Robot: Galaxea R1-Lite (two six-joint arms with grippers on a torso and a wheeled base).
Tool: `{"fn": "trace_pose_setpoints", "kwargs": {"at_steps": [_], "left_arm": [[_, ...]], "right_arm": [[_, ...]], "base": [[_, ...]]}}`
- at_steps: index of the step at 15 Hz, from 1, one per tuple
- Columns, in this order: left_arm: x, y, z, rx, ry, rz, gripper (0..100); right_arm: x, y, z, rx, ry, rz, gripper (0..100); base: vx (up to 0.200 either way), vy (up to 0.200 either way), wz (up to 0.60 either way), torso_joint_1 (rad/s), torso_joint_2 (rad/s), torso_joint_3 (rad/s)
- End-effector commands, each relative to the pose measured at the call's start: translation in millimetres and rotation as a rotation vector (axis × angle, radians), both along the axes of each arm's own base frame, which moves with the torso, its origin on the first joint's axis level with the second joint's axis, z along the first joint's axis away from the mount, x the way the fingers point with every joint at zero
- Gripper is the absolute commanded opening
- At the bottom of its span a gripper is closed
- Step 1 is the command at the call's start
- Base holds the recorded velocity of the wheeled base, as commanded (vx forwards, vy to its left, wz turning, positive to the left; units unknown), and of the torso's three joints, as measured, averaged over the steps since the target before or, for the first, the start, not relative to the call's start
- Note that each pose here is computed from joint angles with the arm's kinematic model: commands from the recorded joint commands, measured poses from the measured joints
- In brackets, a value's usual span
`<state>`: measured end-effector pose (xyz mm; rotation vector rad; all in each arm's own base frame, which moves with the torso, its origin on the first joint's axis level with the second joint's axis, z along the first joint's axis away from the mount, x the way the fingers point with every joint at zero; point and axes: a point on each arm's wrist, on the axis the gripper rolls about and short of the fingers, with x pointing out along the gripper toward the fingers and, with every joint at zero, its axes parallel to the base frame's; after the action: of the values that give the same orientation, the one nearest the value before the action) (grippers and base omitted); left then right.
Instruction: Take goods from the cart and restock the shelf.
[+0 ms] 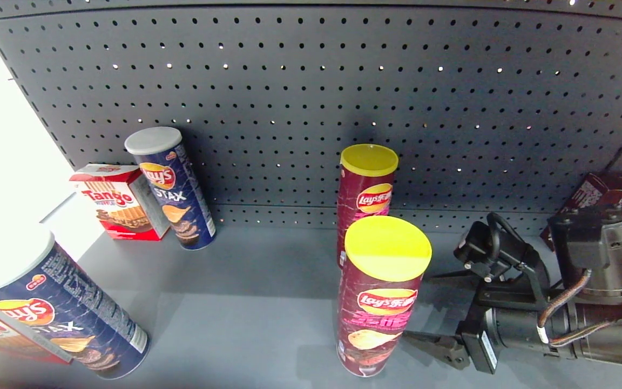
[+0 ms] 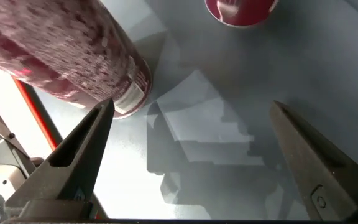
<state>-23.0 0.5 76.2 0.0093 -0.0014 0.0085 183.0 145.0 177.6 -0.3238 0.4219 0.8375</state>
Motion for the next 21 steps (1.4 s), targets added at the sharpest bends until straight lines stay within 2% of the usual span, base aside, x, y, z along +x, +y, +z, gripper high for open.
{"fn": "trace_pose_setpoints", "kwargs": {"at_steps": [1, 3, 5, 7, 8, 9, 10, 11, 12, 13, 15, 16, 17, 18, 19, 20, 21], "left_arm": [[0, 0.0, 0.0, 0.000, 0.001, 0.001, 100], [0, 0.0, 0.0, 0.000, 0.001, 0.001, 100], [0, 0.0, 0.0, 0.000, 0.001, 0.001, 100], [0, 0.0, 0.0, 0.000, 0.001, -0.001, 100], [0, 0.0, 0.0, 0.000, 0.001, -0.001, 100], [0, 0.0, 0.1, 0.000, 0.005, -0.001, 100], [0, 0.0, 0.1, 0.000, 0.005, -0.001, 100], [0, 0.0, 0.1, 0.000, 0.005, -0.001, 100], [0, 0.0, 0.1, 0.000, 0.005, -0.001, 100], [0, 0.0, 0.2, 0.000, 0.003, -0.001, 100], [0, -0.1, -0.1, 0.001, 0.002, 0.001, 100], [0, -0.1, -0.1, 0.001, 0.000, 0.001, 100], [0, -0.1, -0.1, 0.001, -0.002, 0.002, 100], [0, -0.1, -0.4, 0.001, -0.002, 0.002, 100], [0, -0.1, -0.4, 0.003, -0.002, 0.001, 100], [0, -0.1, -0.4, 0.003, -0.002, 0.001, 100], [0, -0.1, -0.4, 0.003, -0.002, 0.002, 100]], "right_arm": [[-4, -12, 13, 0.032, -0.049, -0.039, 100], [-4, -38, 36, 0.090, -0.132, -0.146, 100], [-13, -80, 67, 0.170, -0.291, -0.328, 100], [-44, -122, 91, 0.221, -0.444, -0.529, 100], [-44, -122, 91, 0.221, -0.444, -0.529, 100], [-82, -141, 96, 0.232, -0.557, -0.656, 100], [-120, -147, 84, 0.229, -0.634, -0.746, 100], [-127, -147, 80, 0.229, -0.646, -0.758, 100], [-160, -146, 52, 0.222, -0.683, -0.810, 100], [-178, -144, 37, 0.207, -0.691, -0.867, 100], [-202, -140, 13, 0.202, -0.636, -0.887, 100], [-220, -137, -9, 0.190, -0.584, -0.903, 100], [-227, -136, -29, 0.191, -0.528, -0.913, 100], [-224, -136, -37, 0.198, -0.497, -0.920, 100], [-216, -138, -43, 0.251, -0.533, -0.924, 100], [-207, -139, -62, 0.263, -0.519, -0.929, 100], [-206, -140, -63, 0.263, -0.519, -0.929, 100]], "base": [[0.000, 0.000, 0.00, 0.000, 0.00, 0.000], [0.000, 0.000, 0.00, 0.000, 0.00, 0.000], [0.000, 0.000, 0.00, 0.000, 0.00, 0.000], [0.000, 0.000, 0.00, 0.000, 0.00, 0.000], [0.000, 0.000, 0.00, 0.000, 0.00, 0.000], [0.000, 0.000, 0.00, 0.000, 0.00, 0.000], [0.000, 0.000, 0.00, 0.000, 0.00, 0.000], [0.000, 0.000, 0.00, 0.000, 0.00, 0.000], [0.000, 0.000, 0.00, 0.000, 0.00, 0.000], [0.000, 0.000, 0.00, 0.000, 0.00, 0.000], [0.000, 0.000, 0.00, 0.000, 0.00, 0.000], [0.000, 0.000, 0.00, 0.000, 0.00, 0.000], [0.000, 0.000, 0.00, 0.000, 0.00, 0.000], [0.000, 0.000, 0.00, 0.000, 0.00, 0.000], [0.000, 0.000, 0.00, 0.000, 0.00, 0.000], [0.000, 0.000, 0.00, 0.000, 0.00, 0.000], [0.000, 0.000, 0.00, 0.000, 0.00, 0.000]]}}
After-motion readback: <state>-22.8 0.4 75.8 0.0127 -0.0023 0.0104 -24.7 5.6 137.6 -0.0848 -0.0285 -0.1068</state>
